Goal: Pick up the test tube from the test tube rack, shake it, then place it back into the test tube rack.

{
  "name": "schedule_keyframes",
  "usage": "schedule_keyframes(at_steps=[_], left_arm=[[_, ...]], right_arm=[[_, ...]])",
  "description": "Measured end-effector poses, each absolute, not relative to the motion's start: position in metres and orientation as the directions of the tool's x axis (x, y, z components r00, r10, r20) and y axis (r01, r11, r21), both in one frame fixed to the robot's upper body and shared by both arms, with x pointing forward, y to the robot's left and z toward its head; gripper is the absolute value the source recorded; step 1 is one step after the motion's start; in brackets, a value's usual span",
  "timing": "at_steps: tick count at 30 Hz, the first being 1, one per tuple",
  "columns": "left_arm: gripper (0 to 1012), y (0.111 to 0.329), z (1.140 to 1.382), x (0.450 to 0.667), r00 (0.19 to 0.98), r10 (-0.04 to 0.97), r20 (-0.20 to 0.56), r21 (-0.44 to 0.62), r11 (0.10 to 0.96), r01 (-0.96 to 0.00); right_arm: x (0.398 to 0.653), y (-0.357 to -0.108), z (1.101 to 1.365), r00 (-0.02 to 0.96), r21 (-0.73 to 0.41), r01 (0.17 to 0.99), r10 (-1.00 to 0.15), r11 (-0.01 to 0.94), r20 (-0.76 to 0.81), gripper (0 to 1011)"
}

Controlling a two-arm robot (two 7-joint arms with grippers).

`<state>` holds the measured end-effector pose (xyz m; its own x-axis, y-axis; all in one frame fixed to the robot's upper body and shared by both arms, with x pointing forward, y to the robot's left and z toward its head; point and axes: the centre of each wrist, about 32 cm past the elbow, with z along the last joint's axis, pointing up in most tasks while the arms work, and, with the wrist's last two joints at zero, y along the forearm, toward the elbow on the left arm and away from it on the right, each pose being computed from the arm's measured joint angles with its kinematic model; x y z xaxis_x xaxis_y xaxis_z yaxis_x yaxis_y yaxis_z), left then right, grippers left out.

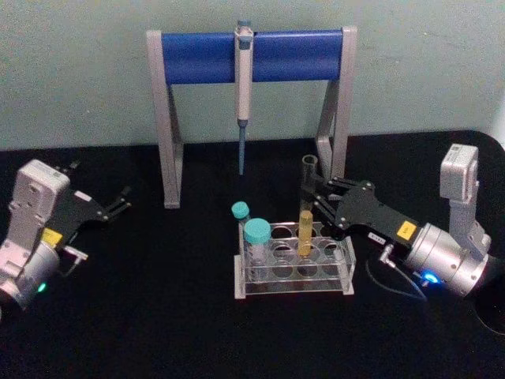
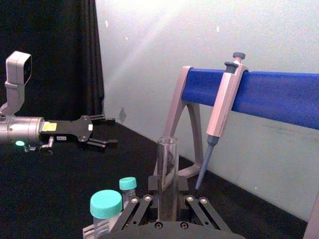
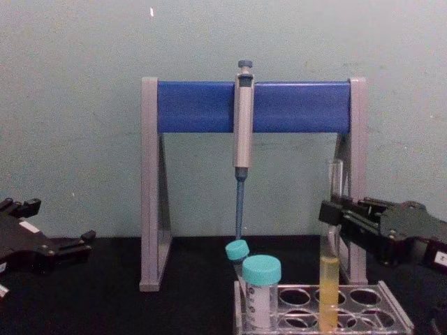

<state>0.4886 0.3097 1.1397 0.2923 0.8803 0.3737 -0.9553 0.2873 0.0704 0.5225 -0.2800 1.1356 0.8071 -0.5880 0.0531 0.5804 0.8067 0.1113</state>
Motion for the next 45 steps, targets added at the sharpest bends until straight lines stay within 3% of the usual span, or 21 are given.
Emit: schedule_keyframes(at_steps=[45], left_arm=[[1001,0.3096,1.1398,0.4886,0.292,0.880,0.374,0.070,0.287,-0.955]], right_arm=[[0.5238,-0.2775,1.1297,0.807,0.054,0.585,-0.587,0.809,0.059,214]])
